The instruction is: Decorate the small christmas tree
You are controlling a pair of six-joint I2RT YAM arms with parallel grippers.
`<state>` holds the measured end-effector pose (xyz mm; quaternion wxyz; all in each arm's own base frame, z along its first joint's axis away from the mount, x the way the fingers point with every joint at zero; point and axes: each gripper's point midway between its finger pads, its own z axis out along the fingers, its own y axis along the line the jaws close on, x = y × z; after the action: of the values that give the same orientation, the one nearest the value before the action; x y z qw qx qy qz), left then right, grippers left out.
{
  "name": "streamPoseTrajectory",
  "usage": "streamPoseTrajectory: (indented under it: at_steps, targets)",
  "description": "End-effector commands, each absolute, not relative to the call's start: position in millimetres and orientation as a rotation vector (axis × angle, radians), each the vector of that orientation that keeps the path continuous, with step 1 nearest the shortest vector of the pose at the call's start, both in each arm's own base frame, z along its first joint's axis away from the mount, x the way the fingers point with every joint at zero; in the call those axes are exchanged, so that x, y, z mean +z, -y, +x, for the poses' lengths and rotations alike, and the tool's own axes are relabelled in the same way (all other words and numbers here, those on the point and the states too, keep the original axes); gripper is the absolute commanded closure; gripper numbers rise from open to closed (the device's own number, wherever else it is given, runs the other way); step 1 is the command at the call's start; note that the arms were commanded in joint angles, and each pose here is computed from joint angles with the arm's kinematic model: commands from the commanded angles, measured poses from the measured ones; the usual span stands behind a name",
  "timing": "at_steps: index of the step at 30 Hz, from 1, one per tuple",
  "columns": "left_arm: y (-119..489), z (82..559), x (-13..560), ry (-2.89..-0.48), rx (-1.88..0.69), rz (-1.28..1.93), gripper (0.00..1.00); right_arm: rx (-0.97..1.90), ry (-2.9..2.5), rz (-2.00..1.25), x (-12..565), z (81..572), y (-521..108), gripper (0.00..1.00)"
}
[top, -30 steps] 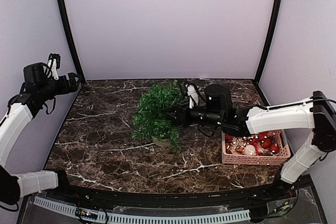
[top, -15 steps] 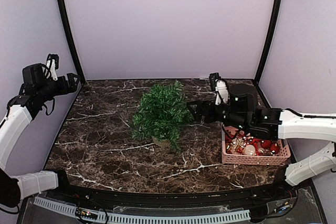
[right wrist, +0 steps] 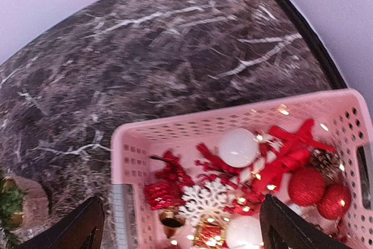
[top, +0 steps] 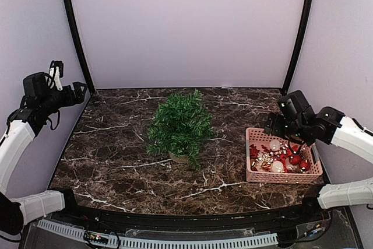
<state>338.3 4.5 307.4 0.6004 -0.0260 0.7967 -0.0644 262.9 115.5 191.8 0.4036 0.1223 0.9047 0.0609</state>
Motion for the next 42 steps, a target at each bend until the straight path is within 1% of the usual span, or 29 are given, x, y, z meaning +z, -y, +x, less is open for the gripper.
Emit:
streamPoseTrajectory:
  at_steps: [1,7,12,15,16,18,19,21,22,24,25,26,29,34,38,40,42]
  targets:
    - [0.5,342.6,303.3,-1.855,-0.182,-0.037,0.01,0.074,-2.424,0.529,165.1,232.1,-72.7,0.06]
    - [4.3,343.6,301.5,-1.863,-0.206,-0.026,0.01,0.058,-2.495,0.631,141.8,217.0,-47.4,0.05]
    - [6.2,343.8,301.5,-1.865,-0.22,-0.02,0.01,0.104,-2.532,0.632,121.3,219.0,-50.2,0.05]
    - [6.9,343.8,301.6,-1.865,-0.222,-0.015,0.01,0.174,-2.535,0.6,115.0,223.6,-59.9,0.08]
    - [7.5,343.7,301.5,-1.865,-0.223,-0.014,0.01,0.206,-2.53,0.589,114.7,225.2,-63.8,0.1]
    - [7.8,343.5,301.6,-1.866,-0.224,-0.011,0.01,0.23,-2.52,0.571,113.3,227.5,-66.8,0.25]
    - [8.1,343.5,301.8,-1.865,-0.226,-0.009,0.01,0.232,-2.516,0.562,112.7,227.6,-66.8,0.36]
    - [9.0,343.1,302.4,-1.863,-0.23,-0.005,0.01,0.241,-2.509,0.549,113.3,228.4,-67.8,0.65]
    - [9.6,343.1,302.8,-1.861,-0.232,-0.001,0.01,0.259,-2.497,0.541,116.8,229.7,-69.6,0.76]
    - [13.2,342.7,304.1,-1.855,-0.246,0.021,0.01,0.29,-2.463,0.529,126.9,232.5,-71.5,0.9]
    - [16.5,342.2,304.8,-1.852,-0.26,0.037,0.01,0.304,-2.44,0.524,134.0,234.4,-72.0,0.95]
    - [20.6,341.9,306.5,-1.844,-0.268,0.059,0.01,0.317,-2.417,0.513,141.6,236.4,-72.6,0.99]
    - [42.1,339.5,310.7,-1.824,-0.314,0.145,0.01,0.372,-2.325,0.465,175.5,245.5,-76.9,1.0]
    - [113.7,324.9,338.6,-1.74,-0.468,0.372,0.02,0.491,-2.133,0.281,267.2,268.2,-97.0,1.0]
    - [167.1,304.4,374.9,-1.633,-0.612,0.523,0.02,0.649,-1.981,0.045,346.9,282.0,-133.5,1.0]
    - [193.2,291.9,390.6,-1.572,-0.686,0.596,0.02,0.772,-1.898,-0.114,384.1,281.3,-160.9,1.0]
    - [216.7,279.0,403.4,-1.513,-0.758,0.662,0.02,0.83,-1.812,-0.221,415.5,281.7,-179.6,1.0]
